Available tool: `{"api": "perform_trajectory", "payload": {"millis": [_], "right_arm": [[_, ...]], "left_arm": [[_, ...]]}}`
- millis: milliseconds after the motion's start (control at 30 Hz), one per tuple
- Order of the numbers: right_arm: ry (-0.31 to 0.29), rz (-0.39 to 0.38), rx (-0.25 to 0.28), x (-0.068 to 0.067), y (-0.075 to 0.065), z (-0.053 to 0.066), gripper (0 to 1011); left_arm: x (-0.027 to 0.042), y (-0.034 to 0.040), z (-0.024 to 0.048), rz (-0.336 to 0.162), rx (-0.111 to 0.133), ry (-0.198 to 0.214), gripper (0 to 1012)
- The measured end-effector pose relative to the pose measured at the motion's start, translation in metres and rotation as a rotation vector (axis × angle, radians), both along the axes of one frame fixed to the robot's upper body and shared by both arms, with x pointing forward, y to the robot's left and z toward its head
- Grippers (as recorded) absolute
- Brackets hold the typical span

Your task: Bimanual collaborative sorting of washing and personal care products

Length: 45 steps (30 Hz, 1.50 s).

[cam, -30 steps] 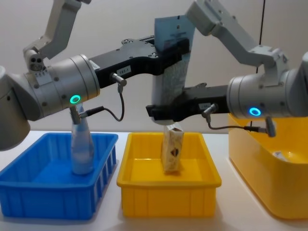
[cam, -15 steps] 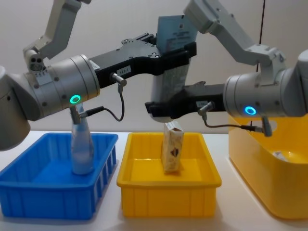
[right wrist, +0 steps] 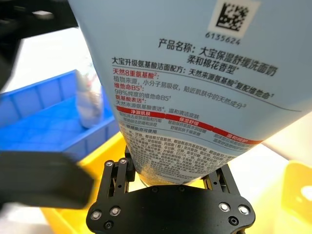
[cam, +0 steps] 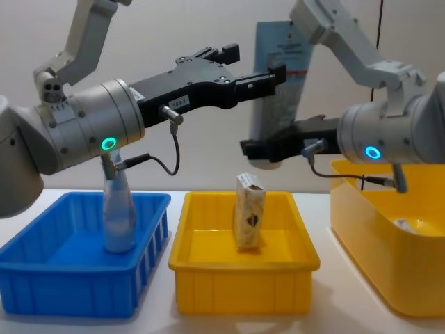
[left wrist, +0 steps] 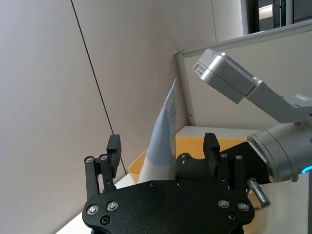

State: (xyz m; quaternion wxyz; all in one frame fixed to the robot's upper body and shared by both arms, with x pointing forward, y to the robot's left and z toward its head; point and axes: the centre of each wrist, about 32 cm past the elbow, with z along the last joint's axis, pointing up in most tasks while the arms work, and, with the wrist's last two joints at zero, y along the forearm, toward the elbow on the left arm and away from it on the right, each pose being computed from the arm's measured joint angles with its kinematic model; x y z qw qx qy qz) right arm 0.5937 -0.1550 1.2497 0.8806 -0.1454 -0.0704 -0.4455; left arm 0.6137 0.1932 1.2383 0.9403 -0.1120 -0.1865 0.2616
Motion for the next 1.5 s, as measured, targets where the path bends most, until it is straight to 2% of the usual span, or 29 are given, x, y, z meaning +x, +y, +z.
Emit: {"api": "perform_trajectory", "payload": {"millis": [467, 800, 967, 1100, 1200, 1500], "right_arm": [[0.041, -0.209, -0.011, 0.005, -0.012, 0.007, 635], [0.093, -0.369, -0.025, 0.013, -0.024, 0.017, 635], [0.150, -0.464, -0.038, 0.023, -0.034, 0.025, 635], [0.185, -0.503, -0.049, 0.029, -0.039, 0.028, 635], [0.236, -0.545, -0.067, 0.037, -0.046, 0.032, 635], [0.343, -0.579, -0.108, 0.055, -0.058, 0.039, 635]], "left_arm": [[0.0000, 0.0000, 0.0000, 0.000, 0.000, 0.000, 1002], [0.0000, 0.0000, 0.0000, 0.000, 0.000, 0.000, 1001], [0.0000, 0.0000, 0.0000, 0.000, 0.000, 0.000, 1002], [0.0000, 0.0001, 0.0000, 0.000, 0.000, 0.000, 1001], [0.0000, 0.0000, 0.0000, 0.000, 0.000, 0.000, 1002], [0.0000, 0.0000, 0.0000, 0.000, 0.000, 0.000, 1001]]}}
